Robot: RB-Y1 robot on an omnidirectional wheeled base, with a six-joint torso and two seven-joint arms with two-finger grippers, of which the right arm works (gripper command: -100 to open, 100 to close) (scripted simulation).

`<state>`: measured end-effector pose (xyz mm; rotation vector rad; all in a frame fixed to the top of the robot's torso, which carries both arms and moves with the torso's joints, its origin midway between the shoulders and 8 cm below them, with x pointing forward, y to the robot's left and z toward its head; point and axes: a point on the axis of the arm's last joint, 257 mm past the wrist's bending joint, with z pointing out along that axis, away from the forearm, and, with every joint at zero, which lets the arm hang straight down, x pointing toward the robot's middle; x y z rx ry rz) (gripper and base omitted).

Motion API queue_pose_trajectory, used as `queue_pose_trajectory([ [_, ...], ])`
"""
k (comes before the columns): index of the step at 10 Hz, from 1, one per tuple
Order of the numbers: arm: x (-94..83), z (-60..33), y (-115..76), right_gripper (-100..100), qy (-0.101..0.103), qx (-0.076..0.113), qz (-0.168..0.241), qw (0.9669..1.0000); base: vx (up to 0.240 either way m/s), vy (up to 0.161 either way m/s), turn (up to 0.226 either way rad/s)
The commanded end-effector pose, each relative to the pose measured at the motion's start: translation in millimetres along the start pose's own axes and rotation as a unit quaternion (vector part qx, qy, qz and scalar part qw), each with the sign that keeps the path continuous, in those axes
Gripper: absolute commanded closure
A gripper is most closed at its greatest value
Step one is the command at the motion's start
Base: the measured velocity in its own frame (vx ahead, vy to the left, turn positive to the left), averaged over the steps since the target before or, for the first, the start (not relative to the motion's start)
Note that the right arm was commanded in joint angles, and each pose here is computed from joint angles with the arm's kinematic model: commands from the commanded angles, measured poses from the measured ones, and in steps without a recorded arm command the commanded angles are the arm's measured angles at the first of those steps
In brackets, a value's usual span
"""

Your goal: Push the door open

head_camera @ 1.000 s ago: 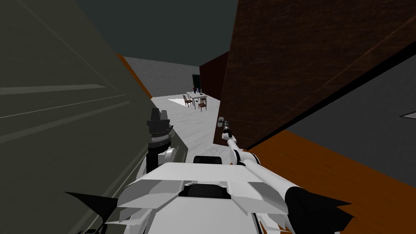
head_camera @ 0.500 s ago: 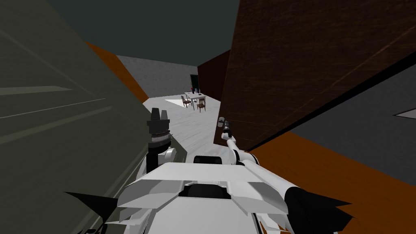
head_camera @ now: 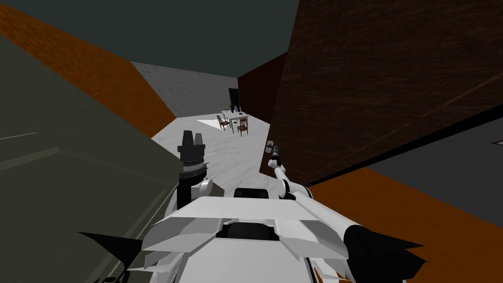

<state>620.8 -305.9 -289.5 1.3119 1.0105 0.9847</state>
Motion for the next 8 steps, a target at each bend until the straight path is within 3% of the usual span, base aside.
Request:
queue_pose_trajectory([
  [1,-11.4,1.4,3.6,100,-0.019,-0.006,-0.001,0.9998,0.214,0.035,-0.073],
  [3,-5.5,-2.9,-0.7,100,-0.028,-0.001,0.007,0.9996,0.181,0.031,-0.044],
  [4,-3.4,-2.6,-1.3,100,-0.022,-0.001,0.006,0.9997,0.087,0.025,-0.017],
  [5,-30.2,2.7,5.0,100,-0.046,-0.008,-0.003,0.9989,0.104,0.008,0.066],
  [8,-57.0,6.0,10.1,100,-0.071,-0.013,-0.01,0.9973,0.119,0.001,0.029],
])
